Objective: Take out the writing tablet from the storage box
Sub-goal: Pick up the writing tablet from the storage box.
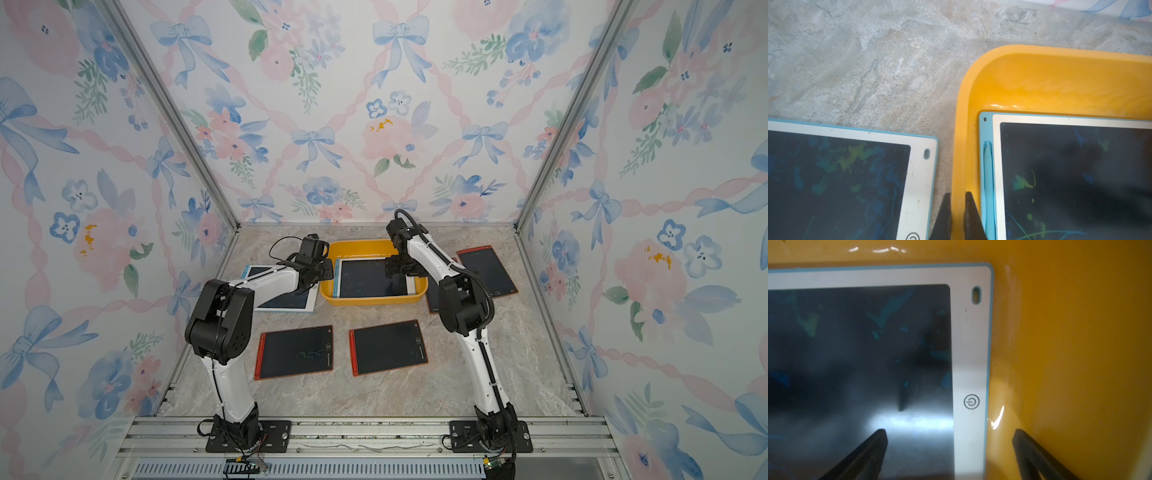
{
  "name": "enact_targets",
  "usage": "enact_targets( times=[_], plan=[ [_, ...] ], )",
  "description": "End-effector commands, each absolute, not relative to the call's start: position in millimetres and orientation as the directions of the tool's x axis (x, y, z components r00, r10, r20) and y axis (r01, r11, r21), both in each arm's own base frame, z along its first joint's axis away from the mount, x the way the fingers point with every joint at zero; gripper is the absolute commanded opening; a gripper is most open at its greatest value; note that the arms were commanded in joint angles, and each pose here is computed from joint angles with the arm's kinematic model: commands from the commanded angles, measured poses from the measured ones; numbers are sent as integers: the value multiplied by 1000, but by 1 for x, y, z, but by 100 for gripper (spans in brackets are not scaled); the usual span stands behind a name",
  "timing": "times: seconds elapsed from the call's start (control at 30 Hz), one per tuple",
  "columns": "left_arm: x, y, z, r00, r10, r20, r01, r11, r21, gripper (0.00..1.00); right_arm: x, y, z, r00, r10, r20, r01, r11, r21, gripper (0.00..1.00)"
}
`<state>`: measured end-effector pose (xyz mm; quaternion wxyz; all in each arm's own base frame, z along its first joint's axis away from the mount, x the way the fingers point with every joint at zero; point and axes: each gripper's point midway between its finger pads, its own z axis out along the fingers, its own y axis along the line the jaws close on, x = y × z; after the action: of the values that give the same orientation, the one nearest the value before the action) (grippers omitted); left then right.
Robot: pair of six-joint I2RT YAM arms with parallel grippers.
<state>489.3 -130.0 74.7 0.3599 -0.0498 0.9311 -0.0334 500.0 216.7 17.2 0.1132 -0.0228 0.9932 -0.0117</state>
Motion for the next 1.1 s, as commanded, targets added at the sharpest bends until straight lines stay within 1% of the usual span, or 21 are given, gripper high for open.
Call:
enact_targets(
  times=[0.0, 0.23, 0.33, 0.4, 0.57, 0.67, 0.73, 0.83, 0.93, 1.07],
  plan=[
    [487, -130, 73, -751, -113, -650, -67, 993, -96, 0, 486, 209, -10, -986, -73, -151, -60, 994, -91, 97],
    [485, -132, 70, -758, -133, -638, -72, 990, -121, 0, 473, 216, -30, -993, -84, -89, -77, 994, -80, 97],
    [485, -134, 71, -757, -140, -638, -71, 989, -132, 0, 467, 223, -38, -995, -80, -56, -77, 996, -49, 97],
    [486, -135, 72, -757, -146, -637, -71, 987, -142, 0, 466, 230, -36, -994, -87, -61, -86, 996, -23, 97],
    [487, -137, 74, -756, -151, -636, -69, 986, -153, 0, 466, 251, -26, -996, -64, -66, -71, 991, 115, 97],
    [487, -137, 74, -756, -151, -636, -67, 986, -155, 0, 470, 266, -15, -995, -38, -87, -57, 971, 232, 97],
    [487, -136, 74, -756, -152, -637, -68, 986, -154, 0, 474, 278, -8, -996, 6, -86, -25, 933, 359, 98],
    [486, -137, 74, -757, -151, -636, -67, 986, -154, 0, 483, 285, 3, -992, 82, -101, 21, 868, 495, 99],
    [486, -137, 74, -756, -153, -636, -68, 986, -155, 0, 491, 282, 11, -984, 113, -136, 20, 835, 549, 99],
    [485, -136, 74, -757, -151, -635, -67, 986, -154, 0, 499, 281, 18, -977, 166, -136, 39, 761, 647, 100]
  ],
)
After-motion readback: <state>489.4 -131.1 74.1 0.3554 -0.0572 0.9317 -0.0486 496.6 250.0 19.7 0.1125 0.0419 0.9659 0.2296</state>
